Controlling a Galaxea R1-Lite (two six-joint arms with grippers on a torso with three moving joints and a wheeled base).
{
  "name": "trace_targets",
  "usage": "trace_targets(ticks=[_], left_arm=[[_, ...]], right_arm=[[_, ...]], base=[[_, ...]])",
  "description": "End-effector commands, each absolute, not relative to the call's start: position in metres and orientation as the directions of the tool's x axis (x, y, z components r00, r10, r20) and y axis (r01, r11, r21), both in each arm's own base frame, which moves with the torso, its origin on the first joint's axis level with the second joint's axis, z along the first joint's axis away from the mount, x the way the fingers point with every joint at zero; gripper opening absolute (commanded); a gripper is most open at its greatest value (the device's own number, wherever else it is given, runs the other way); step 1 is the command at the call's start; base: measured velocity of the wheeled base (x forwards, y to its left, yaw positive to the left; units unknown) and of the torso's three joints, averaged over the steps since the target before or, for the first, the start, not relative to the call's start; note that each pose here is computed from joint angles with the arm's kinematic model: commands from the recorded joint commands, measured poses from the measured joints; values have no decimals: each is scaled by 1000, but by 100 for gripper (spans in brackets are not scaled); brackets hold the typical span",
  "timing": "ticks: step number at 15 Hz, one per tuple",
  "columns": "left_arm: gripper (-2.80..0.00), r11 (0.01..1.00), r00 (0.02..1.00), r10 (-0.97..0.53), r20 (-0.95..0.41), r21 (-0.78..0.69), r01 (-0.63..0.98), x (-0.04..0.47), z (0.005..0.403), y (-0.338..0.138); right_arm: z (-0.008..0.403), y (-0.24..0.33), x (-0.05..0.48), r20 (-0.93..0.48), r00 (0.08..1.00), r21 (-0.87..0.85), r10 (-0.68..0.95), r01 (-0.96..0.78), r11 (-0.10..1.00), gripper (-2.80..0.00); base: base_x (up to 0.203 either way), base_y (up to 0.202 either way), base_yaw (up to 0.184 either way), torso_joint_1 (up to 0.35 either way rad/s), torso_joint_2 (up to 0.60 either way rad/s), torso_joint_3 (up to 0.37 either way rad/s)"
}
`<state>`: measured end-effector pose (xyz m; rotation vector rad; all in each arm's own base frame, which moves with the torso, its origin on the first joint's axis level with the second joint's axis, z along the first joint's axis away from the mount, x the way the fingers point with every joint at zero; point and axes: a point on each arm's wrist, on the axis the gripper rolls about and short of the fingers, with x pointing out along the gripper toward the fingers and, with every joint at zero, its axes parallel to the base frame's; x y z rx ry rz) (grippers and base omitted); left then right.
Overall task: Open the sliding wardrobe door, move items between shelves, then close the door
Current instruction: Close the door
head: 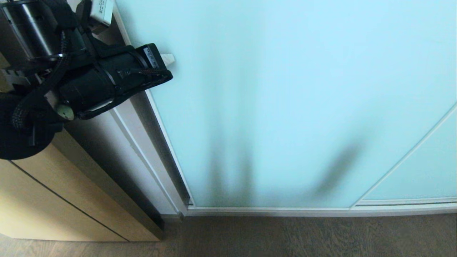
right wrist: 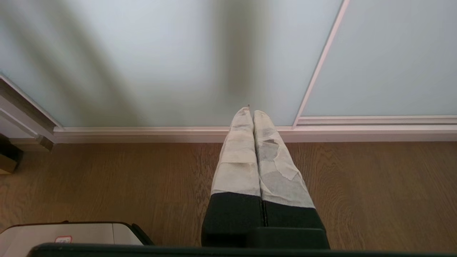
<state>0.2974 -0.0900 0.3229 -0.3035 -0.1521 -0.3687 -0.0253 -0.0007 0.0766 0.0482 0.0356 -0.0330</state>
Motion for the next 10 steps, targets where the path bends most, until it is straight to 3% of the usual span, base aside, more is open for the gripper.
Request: trace_targets(ticks=[1, 10], left_arm=[[-280, 893, 923, -312, 225, -261, 365, 294, 328, -83], [-280, 918, 938, -235, 253, -258, 300, 287, 337, -56]], right_arm=[[77, -1, -25, -37, 999, 48, -33, 35, 998, -280], [77, -1, -25, -38, 999, 48, -32, 34, 998, -280]], base=[[0, 0, 0, 0, 0, 0], [0, 0, 0, 0, 0, 0]])
